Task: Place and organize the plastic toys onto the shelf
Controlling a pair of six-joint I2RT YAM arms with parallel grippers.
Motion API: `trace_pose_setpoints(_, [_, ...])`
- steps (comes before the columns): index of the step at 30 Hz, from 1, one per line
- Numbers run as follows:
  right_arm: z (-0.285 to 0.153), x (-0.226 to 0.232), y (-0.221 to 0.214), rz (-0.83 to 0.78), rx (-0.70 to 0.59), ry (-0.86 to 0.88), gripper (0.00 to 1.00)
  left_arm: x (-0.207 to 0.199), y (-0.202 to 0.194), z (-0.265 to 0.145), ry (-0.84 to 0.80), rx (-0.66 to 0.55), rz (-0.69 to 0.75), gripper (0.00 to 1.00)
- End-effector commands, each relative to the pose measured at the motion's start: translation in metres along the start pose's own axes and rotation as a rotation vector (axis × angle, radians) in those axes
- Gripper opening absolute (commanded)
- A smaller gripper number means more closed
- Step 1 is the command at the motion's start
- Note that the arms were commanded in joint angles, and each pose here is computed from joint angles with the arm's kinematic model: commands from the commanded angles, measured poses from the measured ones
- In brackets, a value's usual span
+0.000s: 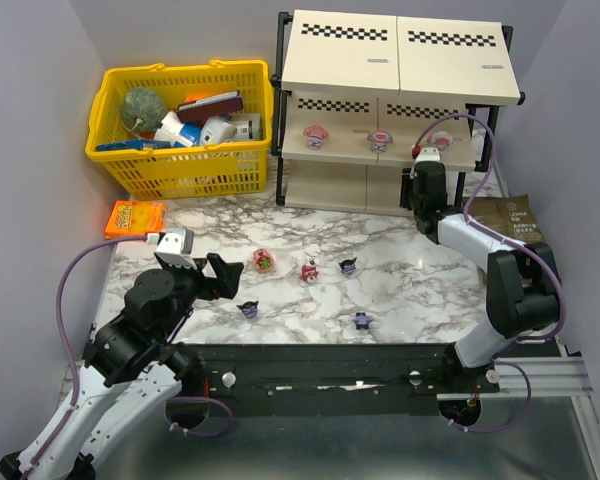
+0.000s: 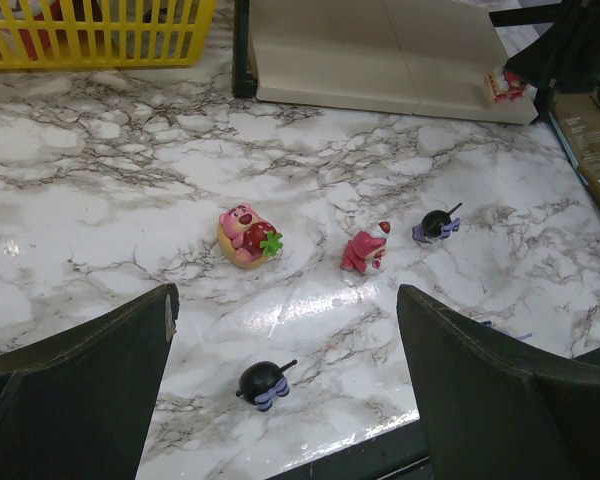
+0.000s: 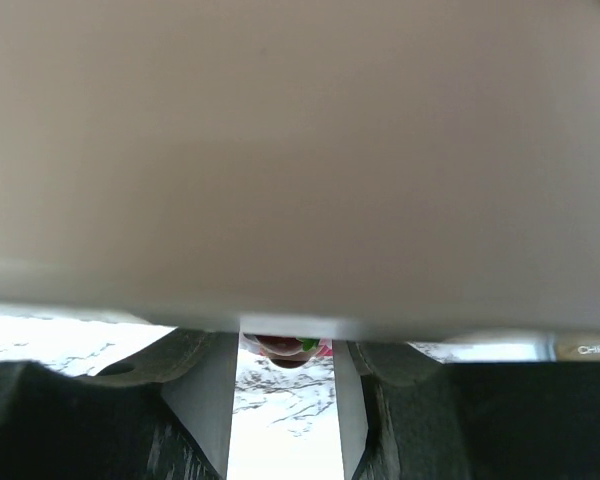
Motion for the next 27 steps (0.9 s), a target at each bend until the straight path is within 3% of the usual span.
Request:
trace_pose_setpoints(1, [-0.008,0.007,0.021,0.072,-0.036,0.04,0.18,-0.003,-0.001,0.002,-0.021,0.0,0.008,0.99])
trace_pose_setpoints(7, [-0.008,0.011,0.02,0.193,-0.018,0.034,0.18,-0.003,-0.001,0.001,-0.021,-0.003,0.008,0.99])
trace_pose_setpoints(17, [-0.002,0.015,0.009,0.245,0.058,0.017,0.18,-0.003,-0.001,0.001,-0.019,-0.003,0.006,0.99])
trace_pose_setpoints(20, [-0.012,0.012,-0.003,0.295,0.089,-0.001,0.18,-0.003,-0.002,0.002,-0.018,0.0,0.007,0.99])
trace_pose_setpoints(22, [-0.024,0.01,-0.035,0.319,0.165,-0.004,0.18,-0.002,-0.001,0.001,-0.018,-0.003,0.008,0.99])
trace_pose_setpoints(27, [-0.052,0.002,-0.066,0.381,0.193,-0.018,0.18,-0.004,-0.001,0.002,-0.023,-0.001,0.006,0.99])
Point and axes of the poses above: each gripper's point midway between its finger pads, its own z axis out along the fingers, its own x axis along the line the jaws close on, y = z × x, the point moved 1 cm from there along -z, back along the fingers, and after that the axes turned 7 degrees about z, right-handed, at the moved point
